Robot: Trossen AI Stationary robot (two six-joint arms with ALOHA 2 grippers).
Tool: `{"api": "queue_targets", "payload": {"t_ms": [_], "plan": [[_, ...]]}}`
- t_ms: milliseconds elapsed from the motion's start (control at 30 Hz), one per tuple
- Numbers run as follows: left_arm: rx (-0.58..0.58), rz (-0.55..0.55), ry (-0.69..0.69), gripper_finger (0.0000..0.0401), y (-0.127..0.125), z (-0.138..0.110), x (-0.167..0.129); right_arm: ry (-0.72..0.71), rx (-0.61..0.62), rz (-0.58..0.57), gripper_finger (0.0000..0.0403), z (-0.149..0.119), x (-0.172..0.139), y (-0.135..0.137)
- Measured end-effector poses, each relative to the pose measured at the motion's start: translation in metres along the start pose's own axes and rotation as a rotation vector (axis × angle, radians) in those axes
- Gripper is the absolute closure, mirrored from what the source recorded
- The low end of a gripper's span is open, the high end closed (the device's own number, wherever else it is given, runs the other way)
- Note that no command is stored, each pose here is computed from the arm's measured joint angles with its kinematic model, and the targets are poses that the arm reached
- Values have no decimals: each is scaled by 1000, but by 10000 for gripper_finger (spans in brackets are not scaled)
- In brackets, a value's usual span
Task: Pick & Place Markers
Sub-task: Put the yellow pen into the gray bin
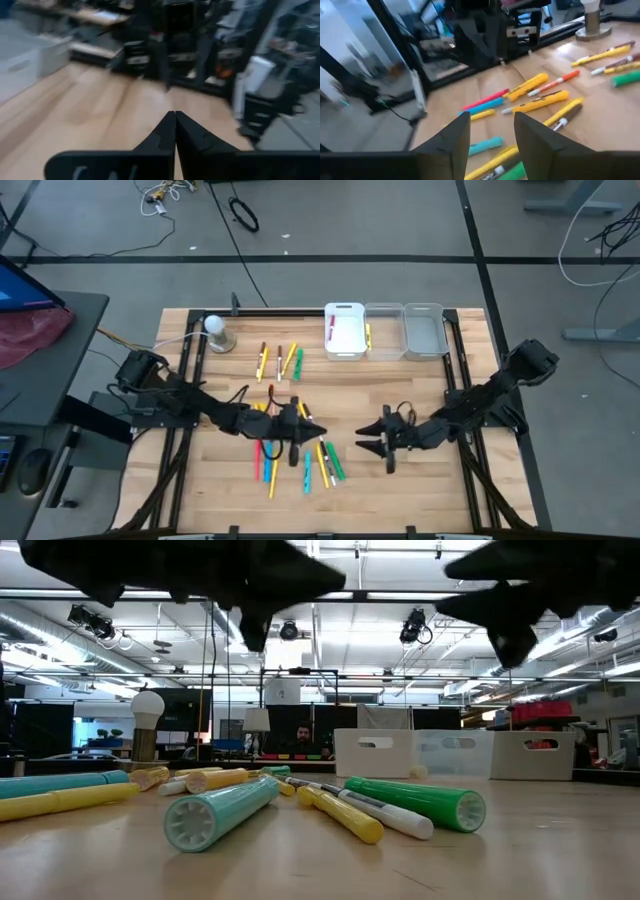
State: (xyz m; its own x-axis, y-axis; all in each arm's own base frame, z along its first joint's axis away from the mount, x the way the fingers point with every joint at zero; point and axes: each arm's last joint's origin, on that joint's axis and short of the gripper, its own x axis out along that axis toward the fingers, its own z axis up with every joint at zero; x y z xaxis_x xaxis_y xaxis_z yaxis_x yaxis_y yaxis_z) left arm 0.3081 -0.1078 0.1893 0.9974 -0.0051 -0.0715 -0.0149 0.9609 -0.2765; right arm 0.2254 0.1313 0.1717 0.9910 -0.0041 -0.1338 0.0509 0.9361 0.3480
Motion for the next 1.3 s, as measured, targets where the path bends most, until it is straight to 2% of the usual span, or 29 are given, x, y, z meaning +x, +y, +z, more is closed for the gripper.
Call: {"api": "queue_targets", "payload": {"t_ms": [100,200,333,433,600,700,833,1067,1300], "plan": [[40,-108,-2,393,-10,5,-5,81,-112,-79,248,11,15,16],[84,-207,24,391,-24,10,-15,157,-165,-158,248,19,27,27],[138,-220,142,388,-41,9,-36,208,-192,-204,242,26,43,42],[191,-136,222,388,-50,4,-53,260,-220,-207,234,25,59,53],[306,107,292,388,-58,-8,-81,367,-262,-203,217,11,87,68],[355,244,283,387,-61,-16,-95,423,-197,-184,209,4,105,72],[339,370,235,387,-62,-22,-106,558,-35,-174,207,-6,126,72],[296,407,214,387,-59,-23,-107,713,121,-231,222,-30,151,66],[266,424,207,387,-56,-22,-104,749,131,-295,237,-37,158,50]]}}
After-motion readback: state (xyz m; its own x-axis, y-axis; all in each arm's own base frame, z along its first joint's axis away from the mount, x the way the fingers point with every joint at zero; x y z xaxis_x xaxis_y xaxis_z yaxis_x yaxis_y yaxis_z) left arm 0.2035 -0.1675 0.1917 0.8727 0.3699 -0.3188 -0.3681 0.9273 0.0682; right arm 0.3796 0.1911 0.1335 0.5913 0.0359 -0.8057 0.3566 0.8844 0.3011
